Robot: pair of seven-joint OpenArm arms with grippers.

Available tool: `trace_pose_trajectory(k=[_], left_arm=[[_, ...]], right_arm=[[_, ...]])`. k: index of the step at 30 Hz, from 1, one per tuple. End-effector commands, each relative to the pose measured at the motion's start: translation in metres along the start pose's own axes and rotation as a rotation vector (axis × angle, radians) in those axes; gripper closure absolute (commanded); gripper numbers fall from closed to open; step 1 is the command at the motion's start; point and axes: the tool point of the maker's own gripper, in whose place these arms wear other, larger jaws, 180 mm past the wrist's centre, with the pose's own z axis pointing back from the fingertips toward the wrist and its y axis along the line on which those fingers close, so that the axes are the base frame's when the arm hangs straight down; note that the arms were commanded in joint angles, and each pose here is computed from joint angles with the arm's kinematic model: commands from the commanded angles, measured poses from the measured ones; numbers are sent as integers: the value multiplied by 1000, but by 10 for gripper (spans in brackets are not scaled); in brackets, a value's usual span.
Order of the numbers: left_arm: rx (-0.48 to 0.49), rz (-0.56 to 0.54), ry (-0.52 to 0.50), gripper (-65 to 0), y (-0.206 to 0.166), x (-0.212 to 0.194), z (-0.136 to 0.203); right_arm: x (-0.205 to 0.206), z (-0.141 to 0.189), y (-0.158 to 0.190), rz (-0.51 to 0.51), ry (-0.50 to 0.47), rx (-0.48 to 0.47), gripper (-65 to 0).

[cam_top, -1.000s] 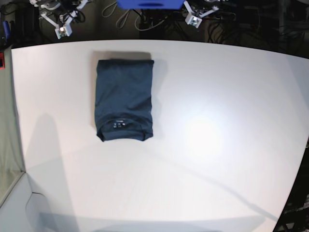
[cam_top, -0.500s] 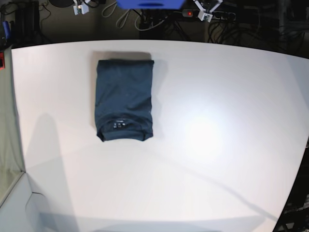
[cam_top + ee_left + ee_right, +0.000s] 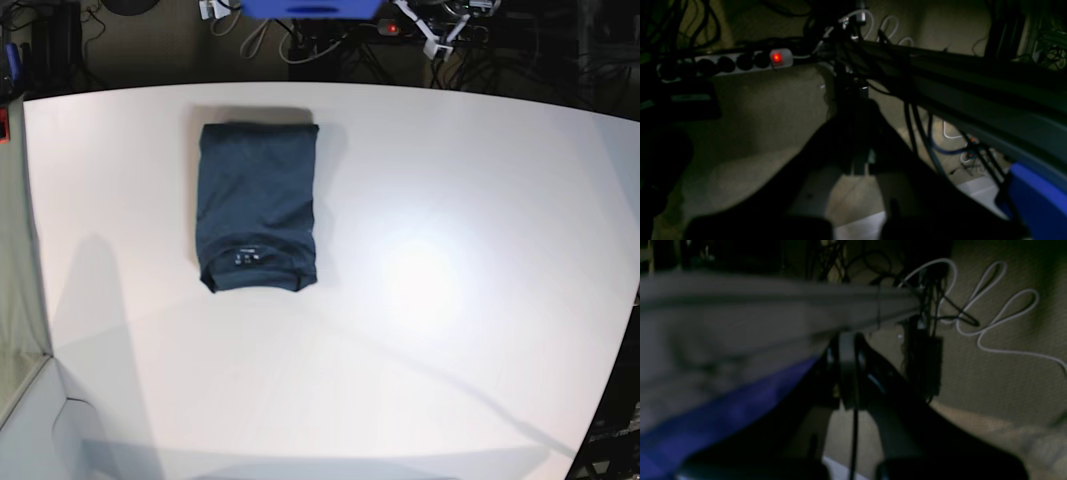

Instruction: Layout the t-shirt on the table in an organized manner, then fold the t-shirt properly

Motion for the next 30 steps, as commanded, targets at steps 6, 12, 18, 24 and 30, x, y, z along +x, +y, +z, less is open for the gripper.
trace_pose_trajectory(k=[6, 12, 18, 24, 30], left_arm=[[153, -9, -69, 0, 47, 34, 9], [170, -36, -97, 0, 49, 61, 4], [148, 23, -36, 0, 41, 48, -6], [138, 40, -18, 0, 36, 45, -9], [115, 48, 0, -1, 23, 39, -14]], right_arm=[[5, -16, -11, -20, 6, -64, 0], [18, -26, -29, -20, -49, -168, 0], [20, -25, -78, 11, -11, -409, 0], [34, -6, -125, 105, -9, -671, 0], [58, 28, -162, 217, -56, -910, 0]])
